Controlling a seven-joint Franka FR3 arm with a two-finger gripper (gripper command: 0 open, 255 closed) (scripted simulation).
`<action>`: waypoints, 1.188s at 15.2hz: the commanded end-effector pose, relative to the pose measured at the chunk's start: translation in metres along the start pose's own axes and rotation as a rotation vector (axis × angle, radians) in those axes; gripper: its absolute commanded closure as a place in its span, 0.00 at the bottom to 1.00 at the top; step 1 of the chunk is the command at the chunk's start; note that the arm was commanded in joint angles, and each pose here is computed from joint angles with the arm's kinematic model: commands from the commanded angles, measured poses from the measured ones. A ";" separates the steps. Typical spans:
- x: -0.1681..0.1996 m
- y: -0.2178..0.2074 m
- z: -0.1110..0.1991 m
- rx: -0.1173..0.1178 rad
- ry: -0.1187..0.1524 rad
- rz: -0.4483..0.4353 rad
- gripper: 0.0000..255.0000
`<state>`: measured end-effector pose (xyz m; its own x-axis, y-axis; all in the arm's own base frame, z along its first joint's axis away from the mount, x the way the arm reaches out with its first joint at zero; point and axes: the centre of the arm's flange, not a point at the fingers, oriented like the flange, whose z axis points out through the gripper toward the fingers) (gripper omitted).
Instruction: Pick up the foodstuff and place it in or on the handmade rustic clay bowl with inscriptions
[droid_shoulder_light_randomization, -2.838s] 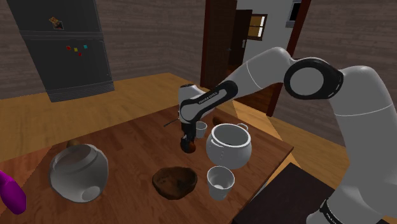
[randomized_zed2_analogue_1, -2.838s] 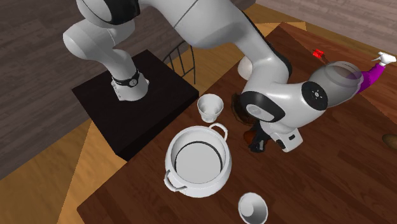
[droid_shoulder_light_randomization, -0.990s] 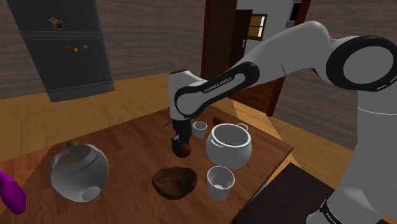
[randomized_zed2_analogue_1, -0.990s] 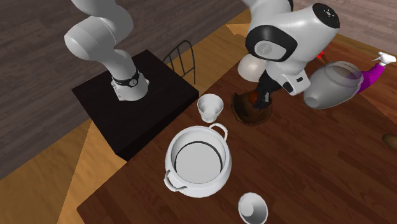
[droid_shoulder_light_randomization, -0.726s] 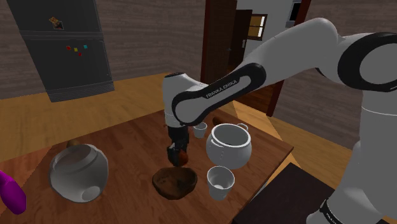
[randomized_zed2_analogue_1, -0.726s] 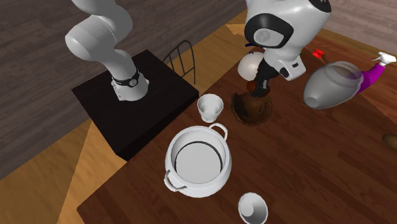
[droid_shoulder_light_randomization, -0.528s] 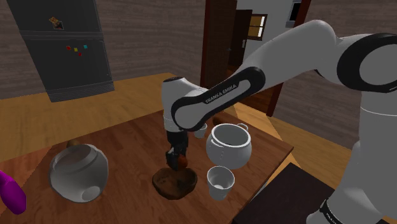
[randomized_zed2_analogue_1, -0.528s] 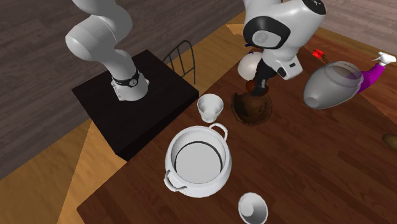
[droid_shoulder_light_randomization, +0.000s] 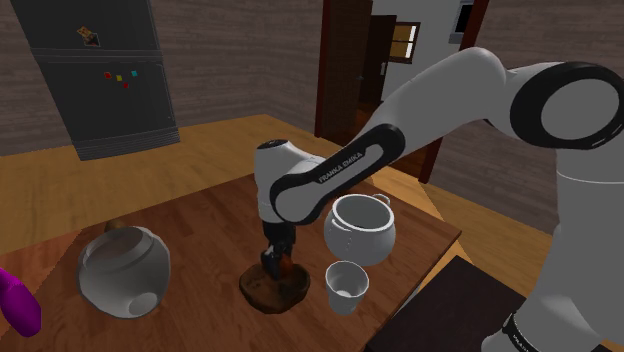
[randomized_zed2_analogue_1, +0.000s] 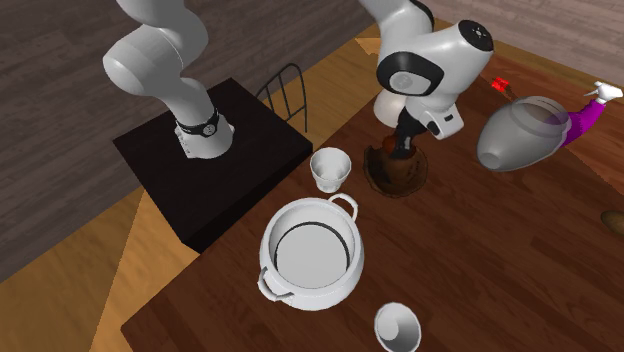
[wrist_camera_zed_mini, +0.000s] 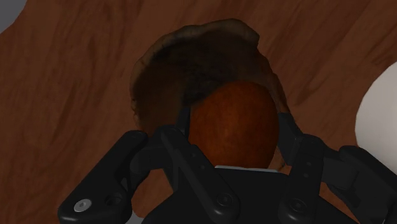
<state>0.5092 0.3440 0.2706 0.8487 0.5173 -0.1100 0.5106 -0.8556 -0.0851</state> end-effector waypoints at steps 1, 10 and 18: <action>0.002 0.001 0.011 0.000 0.001 0.000 1.00; 0.003 0.002 0.023 0.000 0.001 0.000 1.00; 0.003 0.002 0.010 0.000 0.001 0.000 0.00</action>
<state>0.5092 0.3452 0.2537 0.8489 0.5171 -0.1094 0.5103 -0.8558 -0.0850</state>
